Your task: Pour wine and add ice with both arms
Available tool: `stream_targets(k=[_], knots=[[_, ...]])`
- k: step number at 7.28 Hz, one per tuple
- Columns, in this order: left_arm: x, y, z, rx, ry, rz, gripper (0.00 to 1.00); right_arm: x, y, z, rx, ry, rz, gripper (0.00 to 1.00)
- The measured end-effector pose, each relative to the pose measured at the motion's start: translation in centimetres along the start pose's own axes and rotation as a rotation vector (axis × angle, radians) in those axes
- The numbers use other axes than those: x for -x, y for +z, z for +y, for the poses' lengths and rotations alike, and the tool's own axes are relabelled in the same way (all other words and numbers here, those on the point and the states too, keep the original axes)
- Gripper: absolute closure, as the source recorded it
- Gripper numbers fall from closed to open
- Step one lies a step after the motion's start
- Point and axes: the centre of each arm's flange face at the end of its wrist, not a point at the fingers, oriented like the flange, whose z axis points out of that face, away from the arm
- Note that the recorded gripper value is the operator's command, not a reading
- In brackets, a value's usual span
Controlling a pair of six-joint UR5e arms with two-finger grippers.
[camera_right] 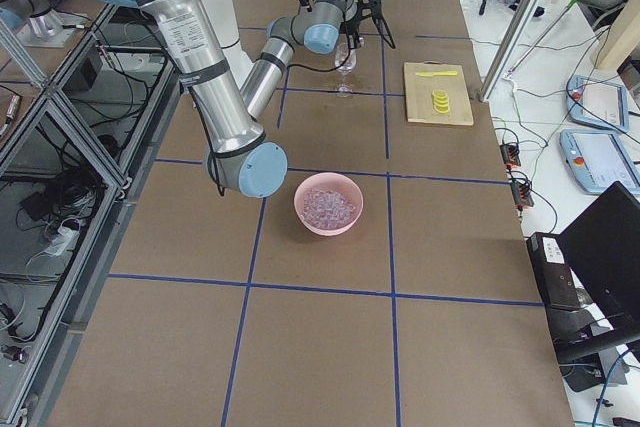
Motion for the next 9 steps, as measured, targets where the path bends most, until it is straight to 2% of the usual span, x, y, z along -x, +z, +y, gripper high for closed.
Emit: stream_targets(k=[3,5,8,9], knots=[[0.6,-1.1,-1.7,0.051,-0.038,0.014,0.00,5.2,5.7,2.8,0.010,-0.016,0.013,1.00],[0.4,-2.5,-3.1,0.058,-0.044,0.020,0.00,6.9,8.3,4.6,0.030,-0.028,0.028,1.00],[0.6,-3.4,-4.4,0.056,-0.042,0.028,0.00,7.0,9.3,5.7,0.046,-0.028,0.061,1.00],[0.7,-3.5,-4.6,0.053,-0.045,0.026,0.00,6.9,9.4,5.7,0.049,-0.026,0.070,0.92]])
